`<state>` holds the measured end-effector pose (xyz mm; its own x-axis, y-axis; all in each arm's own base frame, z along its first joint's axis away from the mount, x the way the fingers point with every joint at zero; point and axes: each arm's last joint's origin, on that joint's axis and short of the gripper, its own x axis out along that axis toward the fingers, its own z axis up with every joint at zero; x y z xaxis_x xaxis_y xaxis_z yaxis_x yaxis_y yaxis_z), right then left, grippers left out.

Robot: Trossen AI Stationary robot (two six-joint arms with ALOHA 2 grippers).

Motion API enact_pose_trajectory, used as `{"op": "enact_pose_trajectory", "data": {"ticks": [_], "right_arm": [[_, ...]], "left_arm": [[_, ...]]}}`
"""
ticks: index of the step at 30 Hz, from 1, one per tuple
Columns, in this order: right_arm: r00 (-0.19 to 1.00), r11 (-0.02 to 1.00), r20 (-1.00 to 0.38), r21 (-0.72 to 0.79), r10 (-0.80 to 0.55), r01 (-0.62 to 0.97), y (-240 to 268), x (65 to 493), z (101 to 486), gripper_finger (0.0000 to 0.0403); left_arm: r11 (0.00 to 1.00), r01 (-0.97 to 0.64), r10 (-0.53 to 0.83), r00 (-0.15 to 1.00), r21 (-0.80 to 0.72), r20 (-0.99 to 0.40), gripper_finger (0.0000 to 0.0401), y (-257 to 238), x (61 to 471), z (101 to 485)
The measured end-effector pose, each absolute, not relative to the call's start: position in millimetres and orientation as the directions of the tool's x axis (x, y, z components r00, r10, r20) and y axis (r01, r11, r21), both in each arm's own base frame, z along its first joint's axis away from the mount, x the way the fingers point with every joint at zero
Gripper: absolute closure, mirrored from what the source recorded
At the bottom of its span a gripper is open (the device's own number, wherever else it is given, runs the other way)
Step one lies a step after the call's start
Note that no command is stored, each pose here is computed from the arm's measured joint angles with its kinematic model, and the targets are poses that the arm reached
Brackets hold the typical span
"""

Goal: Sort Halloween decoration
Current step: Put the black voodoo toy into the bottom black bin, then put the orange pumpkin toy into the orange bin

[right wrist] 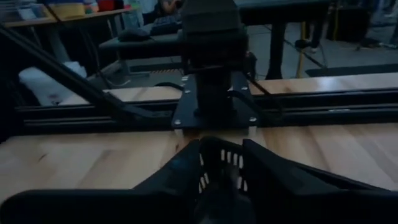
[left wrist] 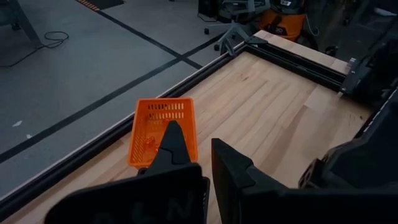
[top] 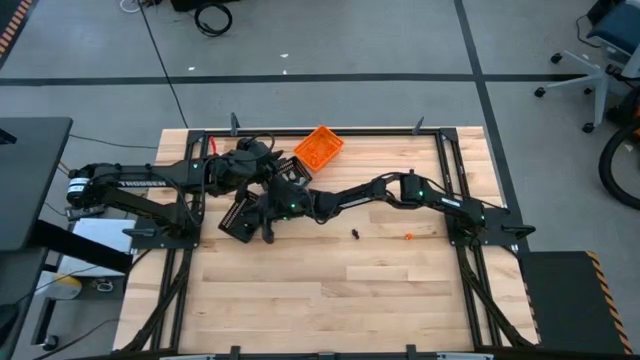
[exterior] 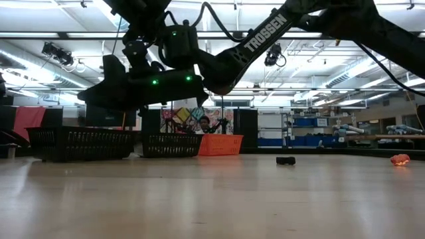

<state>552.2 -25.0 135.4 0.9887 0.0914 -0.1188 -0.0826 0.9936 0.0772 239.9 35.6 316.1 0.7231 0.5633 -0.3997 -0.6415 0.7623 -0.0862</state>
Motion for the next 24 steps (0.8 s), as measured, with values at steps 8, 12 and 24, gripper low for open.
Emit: {"op": "enact_pose_trajectory", "data": {"ticks": [8,12,24], "right_arm": [[0.962,0.978,-0.191,0.114,0.194,-0.175,-24,550,129,0.0258],[0.942,0.958,-0.212,0.178,0.259,-0.223,-29,549,127,0.0276],[0.924,0.967,-0.286,0.062,0.255,-0.247,-34,542,151,0.0382]], "left_arm": [[0.762,-0.641,0.563,0.723,-0.086,-0.4,0.0401,36,240,316],[0.761,-0.643,0.566,0.723,-0.087,-0.397,0.0401,36,240,316],[0.762,-0.641,0.563,0.725,-0.09,-0.397,0.0401,36,240,317]]}}
